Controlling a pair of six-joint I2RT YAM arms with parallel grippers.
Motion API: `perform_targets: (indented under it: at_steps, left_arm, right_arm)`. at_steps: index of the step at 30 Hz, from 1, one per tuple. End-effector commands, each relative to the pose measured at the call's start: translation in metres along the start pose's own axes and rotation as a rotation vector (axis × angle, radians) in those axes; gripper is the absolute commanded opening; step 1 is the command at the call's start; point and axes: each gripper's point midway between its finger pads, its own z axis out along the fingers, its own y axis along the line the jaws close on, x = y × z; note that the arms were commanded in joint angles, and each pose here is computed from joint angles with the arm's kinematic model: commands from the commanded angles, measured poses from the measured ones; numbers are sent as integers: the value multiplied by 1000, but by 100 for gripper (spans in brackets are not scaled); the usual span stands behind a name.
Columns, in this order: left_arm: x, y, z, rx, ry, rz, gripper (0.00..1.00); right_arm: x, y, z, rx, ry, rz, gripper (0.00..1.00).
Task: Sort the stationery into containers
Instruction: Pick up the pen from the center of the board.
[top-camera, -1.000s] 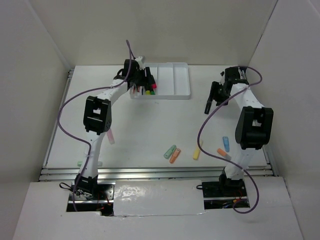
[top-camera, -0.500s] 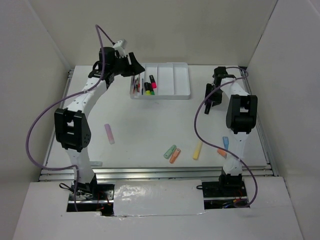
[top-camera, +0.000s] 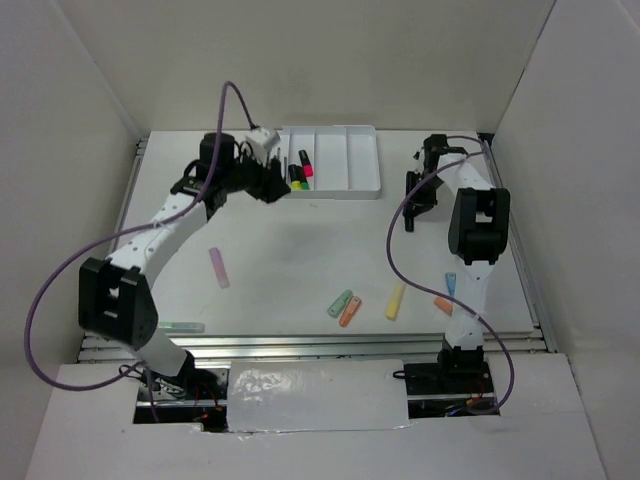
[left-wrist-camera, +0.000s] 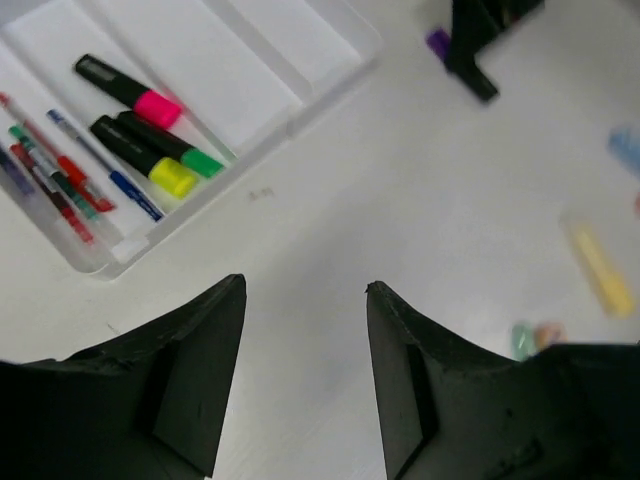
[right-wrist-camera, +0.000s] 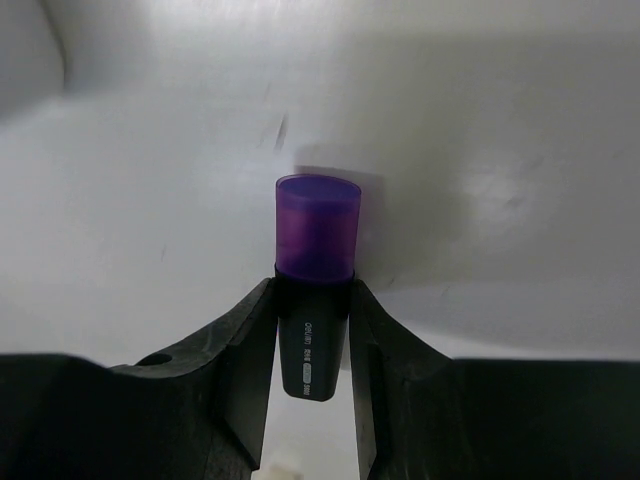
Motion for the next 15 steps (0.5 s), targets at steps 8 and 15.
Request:
perform_targets:
  at_steps: [8, 15]
  left_arm:
    - [59, -128, -16, 390, 9, 914, 59]
    - [78, -189, -25, 603, -64, 1271, 50]
  right_arm:
    - [112, 151, -125, -770, 206, -133, 0]
    - [159, 186, -141, -900, 310, -179, 0]
